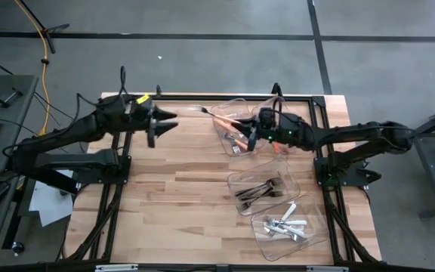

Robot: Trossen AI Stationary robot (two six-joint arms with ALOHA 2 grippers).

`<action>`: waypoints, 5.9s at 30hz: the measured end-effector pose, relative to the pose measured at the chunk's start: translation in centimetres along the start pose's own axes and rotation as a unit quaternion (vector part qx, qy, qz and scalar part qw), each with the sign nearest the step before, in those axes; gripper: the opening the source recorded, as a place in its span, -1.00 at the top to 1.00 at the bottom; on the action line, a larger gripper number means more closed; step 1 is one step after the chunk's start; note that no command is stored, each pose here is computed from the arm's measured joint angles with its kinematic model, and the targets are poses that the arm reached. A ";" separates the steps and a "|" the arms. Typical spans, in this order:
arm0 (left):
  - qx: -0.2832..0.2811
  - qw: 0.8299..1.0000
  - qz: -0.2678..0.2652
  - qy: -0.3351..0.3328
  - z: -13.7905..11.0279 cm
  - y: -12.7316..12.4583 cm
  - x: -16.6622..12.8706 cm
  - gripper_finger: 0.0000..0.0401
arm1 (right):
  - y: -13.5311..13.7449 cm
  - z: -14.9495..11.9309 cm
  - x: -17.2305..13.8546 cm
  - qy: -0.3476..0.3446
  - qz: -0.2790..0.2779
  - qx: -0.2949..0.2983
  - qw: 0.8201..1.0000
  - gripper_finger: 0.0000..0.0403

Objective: Sort silverware by color (type)
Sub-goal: Put the light orange fork into the left transparent bin, then return to Home Position

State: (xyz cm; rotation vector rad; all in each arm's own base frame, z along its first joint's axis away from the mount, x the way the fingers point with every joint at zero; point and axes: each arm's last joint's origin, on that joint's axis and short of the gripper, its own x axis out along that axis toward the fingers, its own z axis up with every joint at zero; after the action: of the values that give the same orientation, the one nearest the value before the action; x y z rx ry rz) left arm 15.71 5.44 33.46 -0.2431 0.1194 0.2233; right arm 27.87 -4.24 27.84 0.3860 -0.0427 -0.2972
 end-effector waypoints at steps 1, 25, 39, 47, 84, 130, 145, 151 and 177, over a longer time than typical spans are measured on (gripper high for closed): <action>-0.001 1.000 -0.005 0.006 -0.1 -0.1 -0.6 0.14 | -0.2 0.2 -0.3 0.010 -0.008 -0.005 1.000 0.82; -0.004 0.994 0.098 -0.058 -1.7 -0.1 -6.9 0.17 | -3.8 0.2 -3.9 0.201 -0.203 0.062 0.956 0.82; -0.003 0.993 0.103 -0.057 -1.8 0.0 -6.8 0.17 | -5.1 -1.4 4.5 0.353 -0.316 -0.020 0.880 0.82; -0.003 0.993 0.103 -0.056 -1.8 0.0 -6.8 0.18 | -5.6 -2.5 5.8 0.359 -0.330 -0.006 0.873 0.81; -0.023 0.990 0.099 -0.097 -1.0 -0.1 -6.8 0.18 | -1.3 5.1 -1.1 0.268 -0.154 -0.098 0.946 0.12; -0.046 0.962 -0.147 -0.224 -8.2 -2.5 -5.6 1.00 | 0.2 4.9 -2.4 0.090 0.039 -0.025 0.995 0.30; -0.049 0.959 -0.130 -0.249 -13.1 -1.0 -6.4 1.00 | 0.2 4.9 -2.4 0.092 0.037 -0.012 0.995 0.30; -0.056 0.962 -0.126 -0.234 -14.7 -0.7 -5.7 1.00 | 0.3 4.7 -2.5 0.114 0.063 0.020 0.991 0.30; -0.151 0.971 -0.088 -0.163 -16.0 -0.3 -5.1 1.00 | 0.4 2.5 -14.4 0.149 0.171 -0.032 0.974 0.94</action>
State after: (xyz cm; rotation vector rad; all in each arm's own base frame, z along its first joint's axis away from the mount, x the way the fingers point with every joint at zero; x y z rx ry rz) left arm 9.43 0.12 18.86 -0.5140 -0.2642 0.1006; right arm 13.94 -0.62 30.55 0.3491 0.1934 0.1008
